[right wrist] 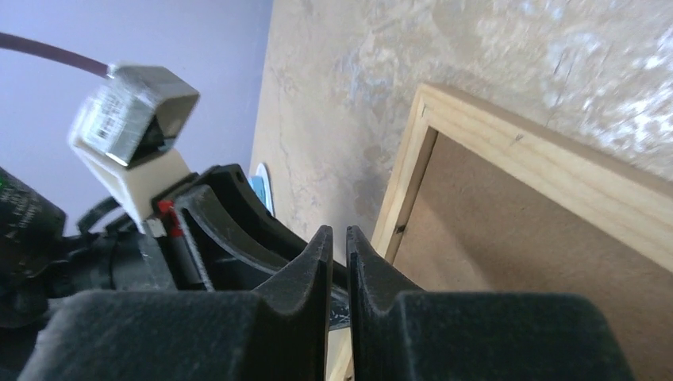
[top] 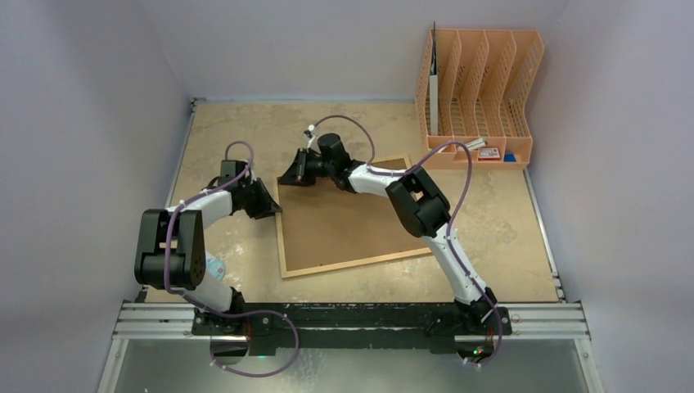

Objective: Put the photo into the frame

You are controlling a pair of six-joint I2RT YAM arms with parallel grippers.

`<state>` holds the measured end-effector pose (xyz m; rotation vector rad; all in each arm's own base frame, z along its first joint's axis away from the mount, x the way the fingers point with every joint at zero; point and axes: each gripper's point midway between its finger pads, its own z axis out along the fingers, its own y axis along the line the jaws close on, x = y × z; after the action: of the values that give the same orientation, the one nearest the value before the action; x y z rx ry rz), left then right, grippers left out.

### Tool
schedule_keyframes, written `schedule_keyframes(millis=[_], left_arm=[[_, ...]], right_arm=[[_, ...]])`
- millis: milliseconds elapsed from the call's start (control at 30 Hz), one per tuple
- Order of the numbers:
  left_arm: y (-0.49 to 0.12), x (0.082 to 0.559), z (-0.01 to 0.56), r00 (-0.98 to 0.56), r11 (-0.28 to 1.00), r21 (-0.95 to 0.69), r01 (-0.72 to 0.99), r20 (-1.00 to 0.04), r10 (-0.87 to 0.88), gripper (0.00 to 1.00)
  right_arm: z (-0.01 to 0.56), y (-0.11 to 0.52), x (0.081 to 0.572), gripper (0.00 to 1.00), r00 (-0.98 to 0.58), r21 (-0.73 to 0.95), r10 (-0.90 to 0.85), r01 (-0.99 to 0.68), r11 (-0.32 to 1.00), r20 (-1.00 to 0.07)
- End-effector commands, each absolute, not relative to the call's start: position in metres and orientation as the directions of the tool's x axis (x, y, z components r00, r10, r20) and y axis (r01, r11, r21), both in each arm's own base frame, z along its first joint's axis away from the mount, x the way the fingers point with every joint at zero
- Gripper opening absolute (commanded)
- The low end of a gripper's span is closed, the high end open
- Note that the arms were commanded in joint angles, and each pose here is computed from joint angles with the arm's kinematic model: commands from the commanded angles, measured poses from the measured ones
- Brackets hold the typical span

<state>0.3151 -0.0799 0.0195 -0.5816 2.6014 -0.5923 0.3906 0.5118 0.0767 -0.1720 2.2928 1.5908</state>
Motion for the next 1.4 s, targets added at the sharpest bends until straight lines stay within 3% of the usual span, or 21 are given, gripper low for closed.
schedule_keyframes(millis=[0,333,533,900,1367], left_arm=[[-0.068,0.253,-0.021,-0.873,0.846,-0.323,-0.424,-0.101,-0.476,0.01],[-0.073,0.253,-0.022,-0.871,0.828,-0.357,-0.432,-0.074,-0.486,0.0],[-0.071,0.251,-0.023,-0.868,0.829,-0.345,-0.441,-0.071,-0.492,0.0],[-0.069,0.251,-0.027,-0.866,0.83,-0.33,-0.45,-0.067,-0.496,0.0],[-0.066,0.253,-0.027,-0.865,0.834,-0.318,-0.452,-0.073,-0.497,0.0]], right_arm=[[0.069,0.528,0.369,0.13,-0.947,0.903,0.029,-0.297,0.311,-0.321],[0.039,0.529,0.367,0.11,-0.968,0.907,0.004,-0.234,0.35,-0.251],[0.021,0.519,0.378,0.07,-0.97,0.876,0.045,-0.195,0.441,-0.239],[-0.009,0.499,0.391,0.14,-0.971,0.799,0.075,-0.141,0.585,-0.226],[-0.013,0.498,0.375,0.16,-0.983,0.832,-0.001,-0.155,0.533,-0.183]])
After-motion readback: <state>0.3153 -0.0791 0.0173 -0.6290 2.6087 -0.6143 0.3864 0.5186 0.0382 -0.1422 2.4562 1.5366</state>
